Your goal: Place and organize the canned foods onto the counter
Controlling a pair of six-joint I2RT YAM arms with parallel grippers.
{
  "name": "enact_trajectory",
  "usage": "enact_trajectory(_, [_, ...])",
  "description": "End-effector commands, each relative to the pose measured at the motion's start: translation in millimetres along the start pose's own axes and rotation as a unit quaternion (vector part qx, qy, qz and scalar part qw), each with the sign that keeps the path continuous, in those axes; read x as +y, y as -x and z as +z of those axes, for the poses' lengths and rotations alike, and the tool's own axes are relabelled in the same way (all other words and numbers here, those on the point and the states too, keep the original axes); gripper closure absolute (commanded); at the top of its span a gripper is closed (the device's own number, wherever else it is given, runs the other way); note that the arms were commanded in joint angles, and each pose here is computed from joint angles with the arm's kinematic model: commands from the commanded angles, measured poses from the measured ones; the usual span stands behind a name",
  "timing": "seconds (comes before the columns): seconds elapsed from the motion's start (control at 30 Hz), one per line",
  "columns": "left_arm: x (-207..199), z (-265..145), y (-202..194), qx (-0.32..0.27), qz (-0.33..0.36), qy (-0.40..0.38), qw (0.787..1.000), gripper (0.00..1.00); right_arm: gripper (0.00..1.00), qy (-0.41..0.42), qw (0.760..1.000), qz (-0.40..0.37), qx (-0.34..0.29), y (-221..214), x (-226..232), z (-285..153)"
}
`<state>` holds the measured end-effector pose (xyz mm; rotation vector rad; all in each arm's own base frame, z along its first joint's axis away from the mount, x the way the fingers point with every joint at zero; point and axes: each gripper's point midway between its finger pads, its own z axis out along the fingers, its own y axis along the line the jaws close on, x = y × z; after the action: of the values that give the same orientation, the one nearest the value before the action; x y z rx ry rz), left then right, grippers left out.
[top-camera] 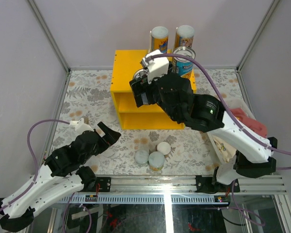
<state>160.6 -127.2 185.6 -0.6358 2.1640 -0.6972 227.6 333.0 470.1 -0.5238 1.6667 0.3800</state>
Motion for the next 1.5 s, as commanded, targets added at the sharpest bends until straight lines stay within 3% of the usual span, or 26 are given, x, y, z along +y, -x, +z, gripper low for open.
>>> enact_trajectory(0.0, [-15.7,2.0,0.3,0.004,0.011,-0.030,0.999,0.00,1.00,-0.037,0.993,0.069,-0.084,65.2,-41.2,-2.9])
enact_trajectory(0.57, [-15.2,1.4,-3.0,0.015,0.033,-0.027,0.999,0.00,1.00,-0.088,0.989,0.103,-0.057,57.8,-89.5,58.8])
enact_trajectory(1.47, [-20.7,12.7,-10.7,0.030,0.057,-0.026,0.998,0.00,1.00,-0.131,0.985,0.110,-0.016,27.8,-127.7,90.8])
